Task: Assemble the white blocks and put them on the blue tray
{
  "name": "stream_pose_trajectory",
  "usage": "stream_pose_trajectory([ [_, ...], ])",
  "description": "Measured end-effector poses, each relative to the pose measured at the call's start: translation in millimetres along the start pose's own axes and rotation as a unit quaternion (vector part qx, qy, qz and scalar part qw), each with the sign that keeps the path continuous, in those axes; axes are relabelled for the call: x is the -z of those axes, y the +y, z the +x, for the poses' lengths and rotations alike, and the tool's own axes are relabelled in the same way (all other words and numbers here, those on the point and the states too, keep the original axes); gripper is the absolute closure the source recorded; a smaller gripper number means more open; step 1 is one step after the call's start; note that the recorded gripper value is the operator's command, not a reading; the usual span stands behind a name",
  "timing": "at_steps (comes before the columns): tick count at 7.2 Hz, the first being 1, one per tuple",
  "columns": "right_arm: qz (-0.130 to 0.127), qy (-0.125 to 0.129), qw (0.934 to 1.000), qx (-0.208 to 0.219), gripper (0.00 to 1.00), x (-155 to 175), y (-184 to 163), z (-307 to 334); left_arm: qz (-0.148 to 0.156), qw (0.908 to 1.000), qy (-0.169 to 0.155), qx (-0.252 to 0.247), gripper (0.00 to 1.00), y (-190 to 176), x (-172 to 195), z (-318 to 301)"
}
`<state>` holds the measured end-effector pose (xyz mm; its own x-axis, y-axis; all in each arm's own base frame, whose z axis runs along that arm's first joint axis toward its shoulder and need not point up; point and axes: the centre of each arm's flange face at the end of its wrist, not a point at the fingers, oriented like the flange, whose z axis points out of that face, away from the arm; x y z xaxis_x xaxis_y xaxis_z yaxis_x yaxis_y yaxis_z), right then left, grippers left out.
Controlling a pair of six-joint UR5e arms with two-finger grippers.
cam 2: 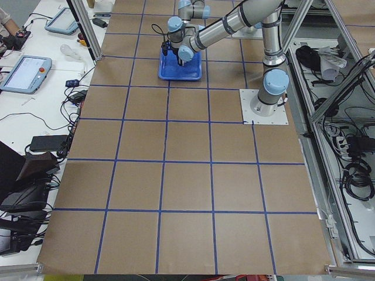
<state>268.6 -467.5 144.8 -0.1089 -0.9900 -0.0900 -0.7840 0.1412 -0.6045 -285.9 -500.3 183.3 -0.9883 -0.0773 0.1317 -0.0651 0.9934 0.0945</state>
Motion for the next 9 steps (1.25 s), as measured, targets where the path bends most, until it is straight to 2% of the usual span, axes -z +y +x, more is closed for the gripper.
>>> stream_pose_trajectory([
  [2,0.001,0.001,1.0000,-0.002,0.52,1,0,1,0.000,1.0000,0.001,-0.004,1.00,3,1,4],
  [4,0.001,0.003,1.0000,-0.002,0.19,2,-2,3,-0.001,1.0000,0.008,-0.006,1.00,6,2,8],
  [5,0.001,0.004,1.0000,-0.007,0.09,3,-2,4,-0.002,0.9999,0.011,-0.005,1.00,7,3,9],
  [7,-0.001,0.008,0.9993,-0.038,0.00,6,-3,5,-0.002,0.9999,0.012,-0.004,1.00,8,3,10],
  [9,-0.012,0.025,0.9979,-0.059,0.00,20,-9,5,-0.002,0.9999,0.013,-0.003,1.00,8,3,10],
])
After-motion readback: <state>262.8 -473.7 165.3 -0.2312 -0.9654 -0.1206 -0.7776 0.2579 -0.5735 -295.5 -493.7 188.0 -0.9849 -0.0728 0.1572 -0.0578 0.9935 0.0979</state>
